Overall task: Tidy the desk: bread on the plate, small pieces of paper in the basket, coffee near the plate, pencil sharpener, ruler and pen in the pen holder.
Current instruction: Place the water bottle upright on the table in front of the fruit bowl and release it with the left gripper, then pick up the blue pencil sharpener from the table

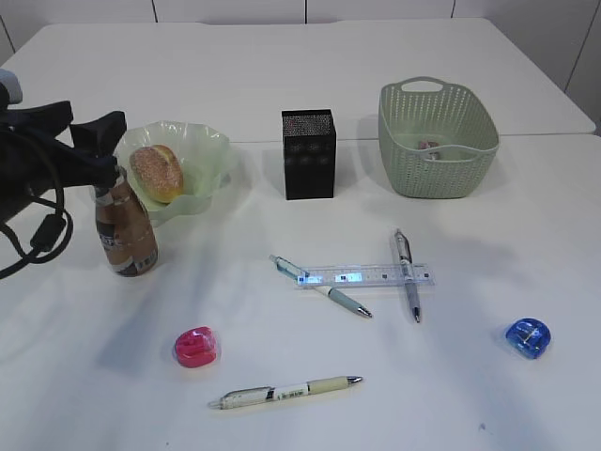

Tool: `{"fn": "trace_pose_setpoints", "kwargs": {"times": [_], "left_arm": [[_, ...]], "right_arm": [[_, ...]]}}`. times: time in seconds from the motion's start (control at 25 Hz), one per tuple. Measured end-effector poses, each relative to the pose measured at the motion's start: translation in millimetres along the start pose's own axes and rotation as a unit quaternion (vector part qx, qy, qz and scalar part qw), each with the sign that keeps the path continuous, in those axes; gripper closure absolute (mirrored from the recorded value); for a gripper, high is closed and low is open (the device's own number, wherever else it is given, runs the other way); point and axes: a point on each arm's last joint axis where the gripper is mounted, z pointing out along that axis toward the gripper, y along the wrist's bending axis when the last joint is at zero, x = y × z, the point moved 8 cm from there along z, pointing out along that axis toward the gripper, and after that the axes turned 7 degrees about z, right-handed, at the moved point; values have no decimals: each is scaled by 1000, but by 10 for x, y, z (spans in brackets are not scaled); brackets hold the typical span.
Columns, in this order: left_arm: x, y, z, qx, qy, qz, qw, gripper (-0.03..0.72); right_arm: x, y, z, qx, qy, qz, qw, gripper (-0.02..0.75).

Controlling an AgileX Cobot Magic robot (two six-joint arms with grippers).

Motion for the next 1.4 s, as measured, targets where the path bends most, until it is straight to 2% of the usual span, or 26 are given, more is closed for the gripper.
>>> {"fn": "trace_pose_setpoints", "kwargs": {"times": [0.44,0.76,0.96,1.2,1.4], "left_arm": [[-514,81,-323,-2,26,1,1000,222],[-839,157,-746,-10,61,-22,998,222],[-1113,178,-986,-5,80,-24,996,224],[-1472,211,-1168,0,92,-24,995,225],[-1445,199,-1211,7,135,-24,991,225]], "right_arm": [[-1,-10,0,3,0,-1,1000,279],[23,38,19,-11,6,31,999,279],[243,45,230,-9,52,107,993,279],[553,33,474,3,110,153,982,279],[625,25,524,8,122,166,979,279]]}}
